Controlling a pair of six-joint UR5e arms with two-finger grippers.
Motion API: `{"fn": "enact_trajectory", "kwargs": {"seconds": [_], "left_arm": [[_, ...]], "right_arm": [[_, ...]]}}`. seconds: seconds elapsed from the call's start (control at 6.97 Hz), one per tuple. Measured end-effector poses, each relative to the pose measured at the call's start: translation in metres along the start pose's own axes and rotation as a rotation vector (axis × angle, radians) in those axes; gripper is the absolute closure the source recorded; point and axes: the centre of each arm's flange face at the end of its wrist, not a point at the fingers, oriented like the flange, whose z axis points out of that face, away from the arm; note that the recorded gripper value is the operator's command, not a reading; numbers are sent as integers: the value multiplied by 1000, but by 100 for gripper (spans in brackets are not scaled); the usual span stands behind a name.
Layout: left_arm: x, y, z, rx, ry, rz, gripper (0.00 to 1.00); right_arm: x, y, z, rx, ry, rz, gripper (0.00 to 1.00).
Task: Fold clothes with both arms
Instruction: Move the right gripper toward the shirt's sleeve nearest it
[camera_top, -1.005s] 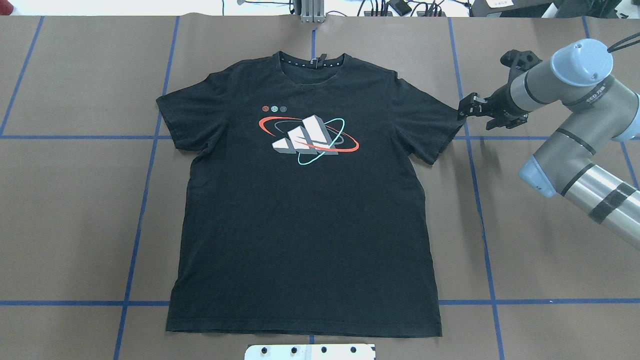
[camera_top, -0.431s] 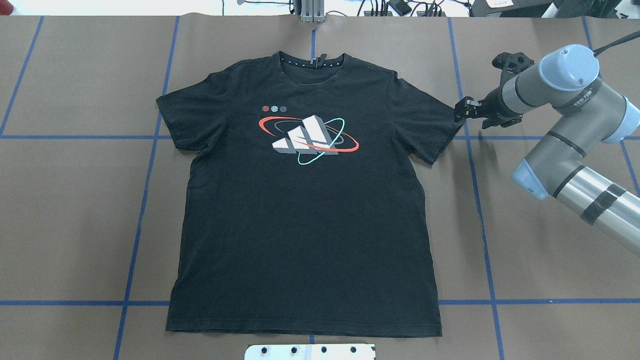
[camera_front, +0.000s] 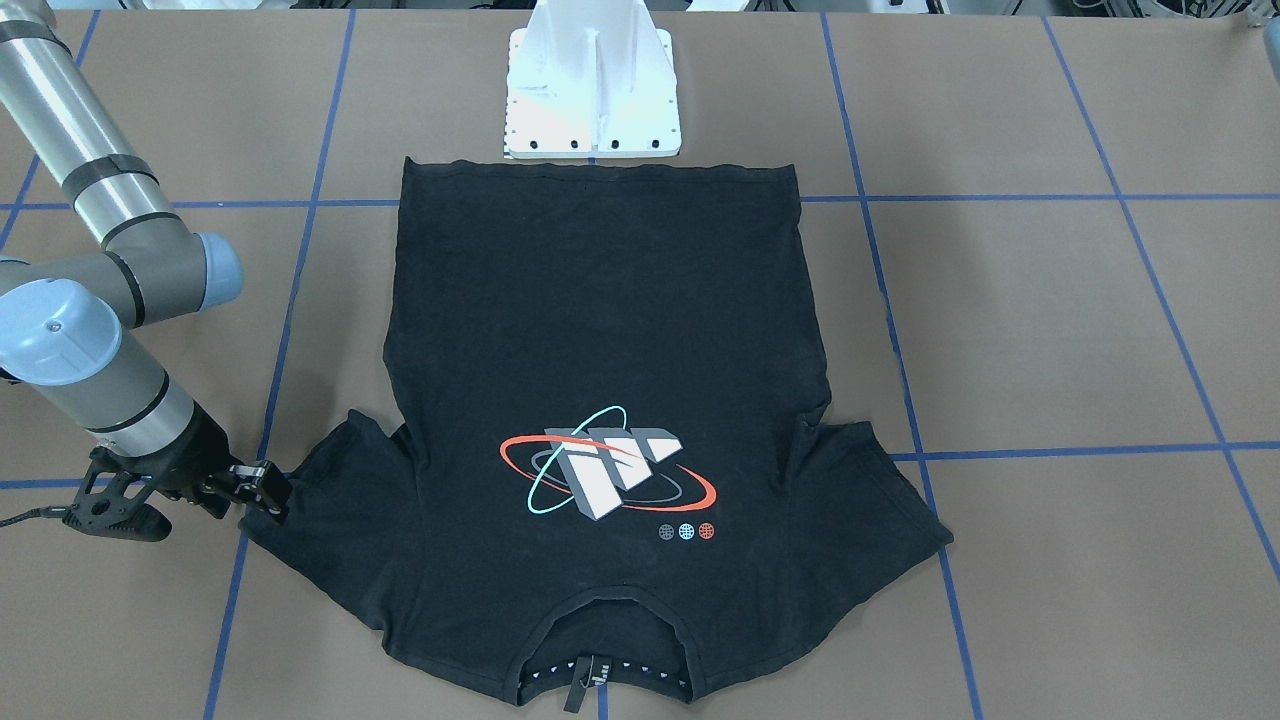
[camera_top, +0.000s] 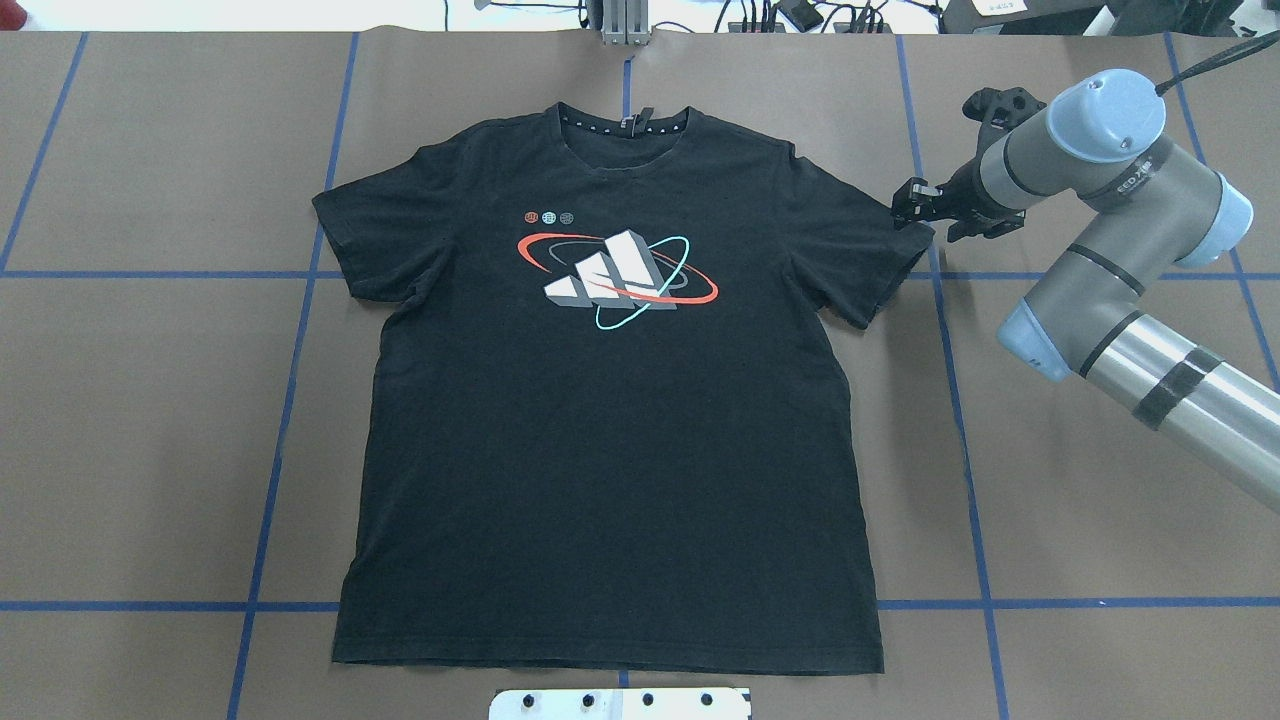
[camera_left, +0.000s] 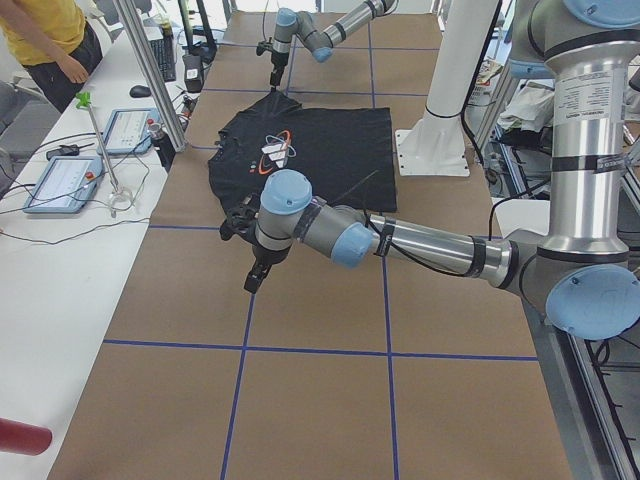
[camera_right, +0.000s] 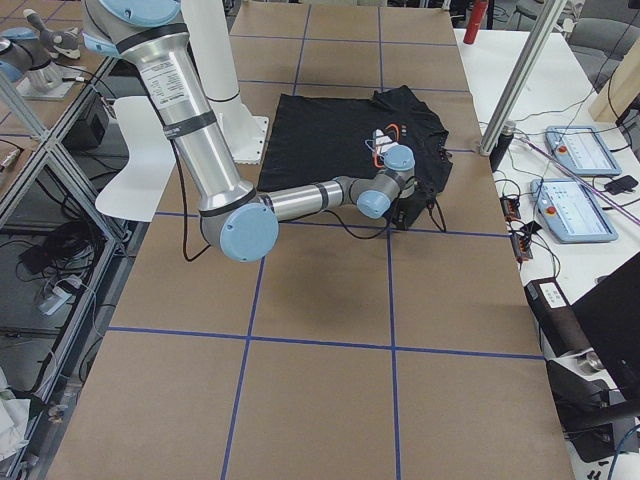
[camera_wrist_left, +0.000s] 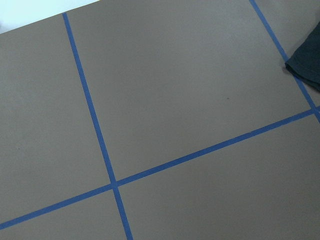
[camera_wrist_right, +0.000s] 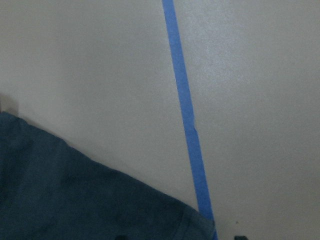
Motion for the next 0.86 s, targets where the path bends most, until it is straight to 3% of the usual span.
{"fn": "enact_trajectory", "kwargs": {"seconds": [0.57, 0.72, 0.86], "left_arm": [[1, 0, 0, 1, 0, 3, 1], [0, 1, 0, 0, 0, 2, 1], [-1, 1, 1, -2, 0, 1, 1]], "right_arm": [[5, -4, 6, 16, 23, -4, 29], [6, -4, 7, 16, 27, -5, 34], [7, -4, 8, 16, 29, -5, 48]]}}
